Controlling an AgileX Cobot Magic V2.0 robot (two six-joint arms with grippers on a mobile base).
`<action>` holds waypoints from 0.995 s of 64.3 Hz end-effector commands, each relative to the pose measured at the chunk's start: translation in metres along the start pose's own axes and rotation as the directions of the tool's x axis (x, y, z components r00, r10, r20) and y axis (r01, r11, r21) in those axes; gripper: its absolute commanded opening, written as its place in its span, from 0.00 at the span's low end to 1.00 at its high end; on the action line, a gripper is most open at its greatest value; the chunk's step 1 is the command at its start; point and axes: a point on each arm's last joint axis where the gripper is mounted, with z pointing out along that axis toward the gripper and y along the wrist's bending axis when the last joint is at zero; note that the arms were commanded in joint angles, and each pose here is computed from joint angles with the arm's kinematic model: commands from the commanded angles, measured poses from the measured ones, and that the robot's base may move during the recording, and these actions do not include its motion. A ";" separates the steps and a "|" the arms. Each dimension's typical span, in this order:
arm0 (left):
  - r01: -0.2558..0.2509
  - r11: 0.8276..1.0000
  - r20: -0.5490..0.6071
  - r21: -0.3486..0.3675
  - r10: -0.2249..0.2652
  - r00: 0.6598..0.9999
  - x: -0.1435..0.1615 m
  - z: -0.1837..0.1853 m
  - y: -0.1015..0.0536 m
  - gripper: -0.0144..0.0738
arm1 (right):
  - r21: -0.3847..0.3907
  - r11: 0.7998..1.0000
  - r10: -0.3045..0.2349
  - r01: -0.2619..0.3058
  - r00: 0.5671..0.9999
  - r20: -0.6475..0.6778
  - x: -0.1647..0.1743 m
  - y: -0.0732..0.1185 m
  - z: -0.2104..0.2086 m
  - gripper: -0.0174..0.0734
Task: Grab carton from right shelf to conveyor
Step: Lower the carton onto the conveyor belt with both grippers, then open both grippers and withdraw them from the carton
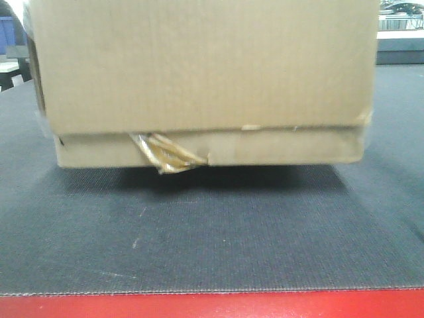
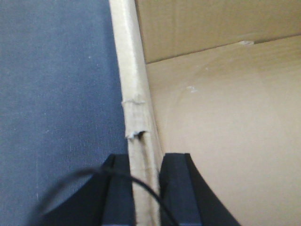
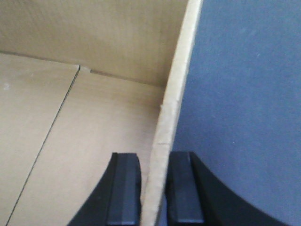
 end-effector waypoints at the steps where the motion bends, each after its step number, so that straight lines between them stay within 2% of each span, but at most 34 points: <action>1: 0.005 1.000 0.032 0.017 -0.005 0.999 -0.004 0.005 -0.001 0.16 | 0.002 1.000 0.005 -0.005 0.997 0.078 -0.008 -0.001 0.001 0.12; 6: 0.013 1.000 0.033 0.011 -0.013 0.999 -0.004 0.007 0.003 0.24 | 0.003 1.000 0.003 -0.003 0.997 0.075 -0.008 -0.001 0.002 0.15; 11: 0.018 1.000 0.038 0.008 -0.018 0.999 -0.005 0.008 0.006 0.41 | 0.003 1.000 0.003 -0.003 0.997 0.075 -0.008 -0.001 0.002 0.30; 18: 0.023 1.000 0.028 0.000 -0.023 0.999 -0.004 0.008 0.009 0.72 | 0.003 1.000 0.003 -0.003 0.997 0.075 -0.008 -0.001 0.002 0.71; 20: 0.024 1.000 0.026 -0.002 -0.024 0.999 -0.004 0.009 0.009 0.81 | 0.003 1.000 0.003 -0.003 0.997 0.077 -0.009 -0.001 0.001 0.81; 21: 0.024 1.000 0.022 -0.002 -0.024 0.999 -0.004 0.009 0.010 0.85 | 0.003 1.000 0.003 -0.003 0.997 0.079 -0.009 -0.001 0.000 0.83; 22: 0.025 1.000 0.025 -0.002 -0.025 0.999 -0.004 0.008 0.010 0.88 | 0.002 1.000 0.003 -0.003 0.997 0.082 -0.009 -0.001 -0.001 0.82; 32: 0.037 0.999 0.054 0.002 -0.037 0.998 -0.006 -0.011 0.014 0.76 | -0.001 1.000 0.003 -0.003 0.991 0.135 -0.015 0.000 -0.023 0.82; 41: 0.063 0.998 0.151 0.015 -0.064 0.986 -0.011 -0.053 0.025 0.72 | 0.014 1.000 0.020 -0.024 0.978 0.209 -0.021 -0.010 -0.059 0.82; 46: 0.086 0.996 0.212 0.016 -0.087 0.973 -0.011 -0.082 0.036 0.72 | 0.031 0.999 0.033 -0.041 0.971 0.236 -0.021 -0.018 -0.083 0.77; 50: 0.114 0.993 0.262 0.012 -0.113 0.958 -0.010 -0.104 0.049 0.72 | 0.047 0.997 0.044 -0.057 0.969 0.242 -0.019 -0.025 -0.101 0.68; 58: 0.171 0.985 0.330 -0.015 -0.156 0.931 -0.002 -0.136 0.075 0.69 | 0.093 0.990 0.078 -0.102 0.969 0.235 -0.009 -0.042 -0.129 0.38; 64: 0.208 0.977 0.341 -0.049 -0.180 0.923 0.015 -0.150 0.093 0.58 | 0.126 0.983 0.101 -0.134 0.966 0.238 0.004 -0.054 -0.142 0.15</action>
